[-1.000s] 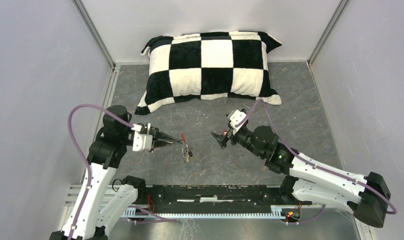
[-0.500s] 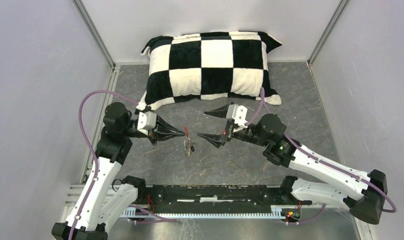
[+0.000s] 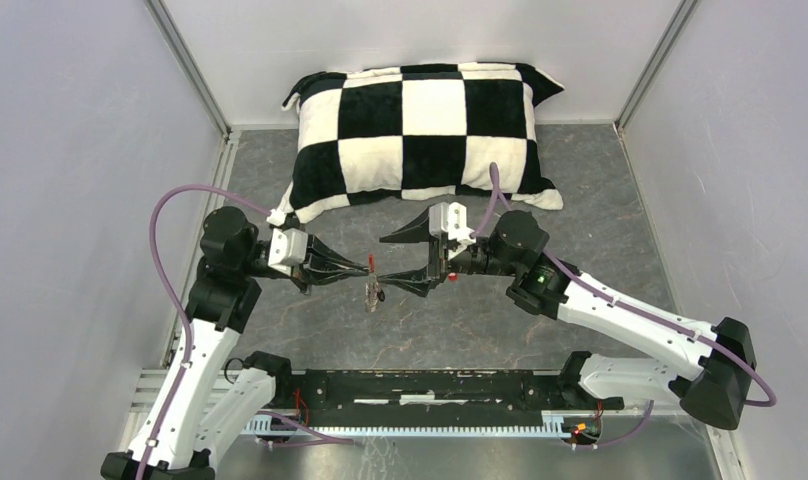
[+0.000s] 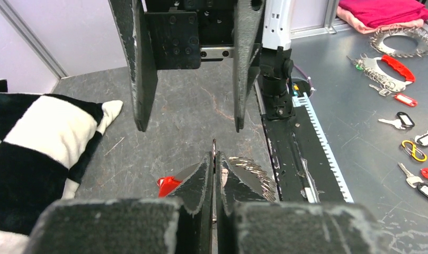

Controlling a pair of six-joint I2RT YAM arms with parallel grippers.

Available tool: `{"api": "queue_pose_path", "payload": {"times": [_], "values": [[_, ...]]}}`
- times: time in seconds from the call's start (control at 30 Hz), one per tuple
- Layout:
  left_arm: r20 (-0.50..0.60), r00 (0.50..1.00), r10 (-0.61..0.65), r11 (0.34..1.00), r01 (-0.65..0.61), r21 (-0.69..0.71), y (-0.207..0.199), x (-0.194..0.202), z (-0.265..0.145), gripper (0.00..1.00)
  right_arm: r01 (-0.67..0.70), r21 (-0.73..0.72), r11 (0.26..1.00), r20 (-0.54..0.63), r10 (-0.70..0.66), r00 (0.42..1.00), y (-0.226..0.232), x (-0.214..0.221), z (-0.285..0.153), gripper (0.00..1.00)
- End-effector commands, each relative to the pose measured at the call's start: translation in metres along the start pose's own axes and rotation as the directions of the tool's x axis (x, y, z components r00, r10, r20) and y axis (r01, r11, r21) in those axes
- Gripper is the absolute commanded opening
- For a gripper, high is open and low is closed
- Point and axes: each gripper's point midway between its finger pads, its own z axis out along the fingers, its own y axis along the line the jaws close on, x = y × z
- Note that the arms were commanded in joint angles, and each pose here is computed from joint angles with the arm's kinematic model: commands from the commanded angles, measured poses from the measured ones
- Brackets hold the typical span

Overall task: Put the keys on the keyring
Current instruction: Adjust the keyring.

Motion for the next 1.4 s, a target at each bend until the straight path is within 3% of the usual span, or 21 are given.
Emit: {"api": "queue_pose_path", "payload": {"times": [0.0, 0.3, 0.57, 0.73, 1.07, 1.13, 1.23, 1.37], "values": [[0.026, 0.992, 0.127, 0.989, -0.129, 0.074, -0.016, -0.023, -0.001, 0.02, 0.008, -0.060, 0.998, 0.078, -0.003, 0.997, 0.009, -0.028, 0.002, 0.67], [0.031, 0.986, 0.166, 0.981, -0.169, 0.097, -0.024, -0.023, -0.002, 0.02, -0.066, -0.155, 0.986, 0.087, 0.080, 0.993, 0.022, -0.026, 0.011, 0.48], [0.027, 0.983, 0.181, 0.979, -0.182, 0.087, -0.021, -0.022, -0.002, 0.02, -0.095, -0.172, 0.980, 0.090, 0.111, 0.990, 0.025, -0.022, 0.011, 0.45], [0.025, 0.982, 0.188, 0.978, -0.189, 0.082, -0.021, -0.022, -0.002, 0.02, -0.111, -0.177, 0.978, 0.081, 0.127, 0.989, 0.025, -0.018, 0.014, 0.35], [0.027, 0.980, 0.196, 0.977, -0.198, 0.082, -0.021, -0.024, -0.003, 0.02, -0.123, -0.169, 0.978, 0.063, 0.136, 0.989, 0.023, -0.011, 0.016, 0.32], [0.027, 0.980, 0.198, 0.976, -0.199, 0.082, -0.021, -0.024, -0.003, 0.02, -0.123, -0.166, 0.979, 0.061, 0.134, 0.989, 0.022, -0.010, 0.017, 0.24], [0.027, 0.980, 0.199, 0.976, -0.201, 0.081, -0.021, -0.025, -0.003, 0.02, -0.125, -0.154, 0.980, 0.047, 0.134, 0.990, 0.020, -0.008, 0.018, 0.02], [0.020, 0.980, 0.197, 0.978, -0.198, 0.071, -0.019, -0.021, -0.003, 0.02, -0.141, -0.122, 0.983, 0.010, 0.143, 0.990, 0.014, -0.004, 0.019, 0.00]]}}
